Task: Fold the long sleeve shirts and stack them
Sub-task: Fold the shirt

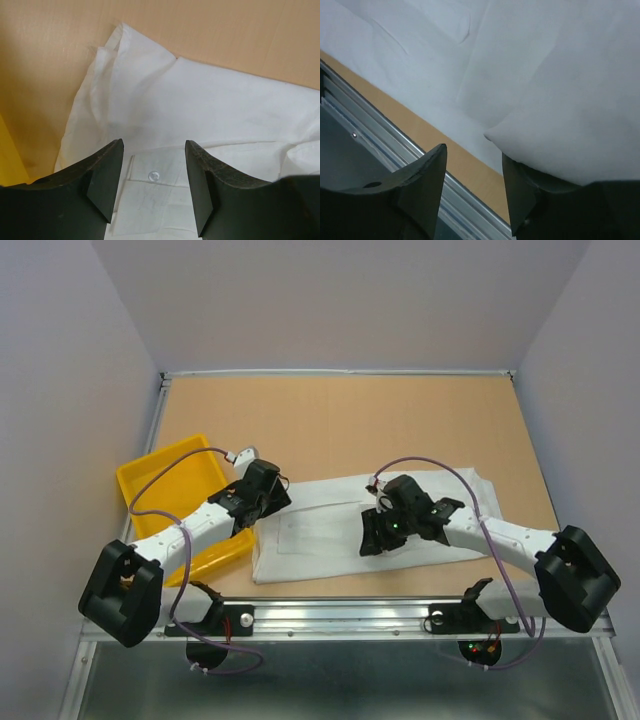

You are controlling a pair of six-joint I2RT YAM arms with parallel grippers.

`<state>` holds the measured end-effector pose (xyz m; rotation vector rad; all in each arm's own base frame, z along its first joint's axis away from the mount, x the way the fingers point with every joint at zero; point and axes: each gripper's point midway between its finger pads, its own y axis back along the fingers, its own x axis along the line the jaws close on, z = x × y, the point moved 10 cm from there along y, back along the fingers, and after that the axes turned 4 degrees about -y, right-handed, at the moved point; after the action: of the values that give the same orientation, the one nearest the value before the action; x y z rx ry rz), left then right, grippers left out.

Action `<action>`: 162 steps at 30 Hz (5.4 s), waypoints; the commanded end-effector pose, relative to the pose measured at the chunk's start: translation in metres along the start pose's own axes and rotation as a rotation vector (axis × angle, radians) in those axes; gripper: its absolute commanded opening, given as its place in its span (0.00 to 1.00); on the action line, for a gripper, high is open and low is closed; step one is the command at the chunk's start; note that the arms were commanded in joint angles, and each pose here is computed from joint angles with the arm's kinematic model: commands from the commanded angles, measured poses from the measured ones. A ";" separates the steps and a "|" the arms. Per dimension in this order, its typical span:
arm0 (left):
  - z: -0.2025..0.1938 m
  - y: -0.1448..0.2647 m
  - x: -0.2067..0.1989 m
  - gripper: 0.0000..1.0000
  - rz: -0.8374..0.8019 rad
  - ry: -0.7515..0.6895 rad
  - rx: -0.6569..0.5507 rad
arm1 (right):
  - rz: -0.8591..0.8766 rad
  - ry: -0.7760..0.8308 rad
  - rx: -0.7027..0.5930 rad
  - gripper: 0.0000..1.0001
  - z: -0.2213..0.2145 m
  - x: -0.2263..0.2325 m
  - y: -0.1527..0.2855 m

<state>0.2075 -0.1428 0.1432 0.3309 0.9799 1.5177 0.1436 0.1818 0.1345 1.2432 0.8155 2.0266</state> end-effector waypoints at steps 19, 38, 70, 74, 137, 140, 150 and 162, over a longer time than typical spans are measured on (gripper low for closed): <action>0.017 -0.022 -0.021 0.64 0.034 -0.041 -0.025 | -0.562 -0.462 -0.577 0.62 0.112 -0.080 0.111; 0.022 -0.079 -0.023 0.64 0.108 -0.047 0.063 | -0.656 -0.744 -0.628 0.51 0.138 -0.203 0.047; 0.040 0.037 -0.095 0.98 -0.319 -0.508 -0.248 | -0.356 -0.349 -0.527 0.81 0.108 -0.121 0.112; 0.040 0.039 -0.072 0.99 -0.266 -0.541 -0.276 | -0.370 -0.240 -0.449 0.84 0.095 -0.106 0.092; -0.039 0.030 -0.100 0.88 -0.457 -0.262 0.160 | -0.389 -0.345 -0.513 0.85 0.124 -0.035 0.078; -0.050 0.028 -0.100 0.85 -0.495 -0.327 0.228 | -0.415 -0.352 -0.519 0.85 0.120 -0.039 0.078; -0.076 0.016 -0.103 0.61 -0.504 -0.433 0.355 | -0.475 -0.364 -0.545 0.85 0.116 -0.050 0.082; -0.024 0.025 -0.088 0.06 -0.197 -0.581 0.183 | -0.528 -0.360 -0.581 0.85 0.117 -0.057 0.091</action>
<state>0.1813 -0.2531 0.1522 0.6958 0.7800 0.9387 0.2552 0.1114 0.2117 0.9494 0.3234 1.4192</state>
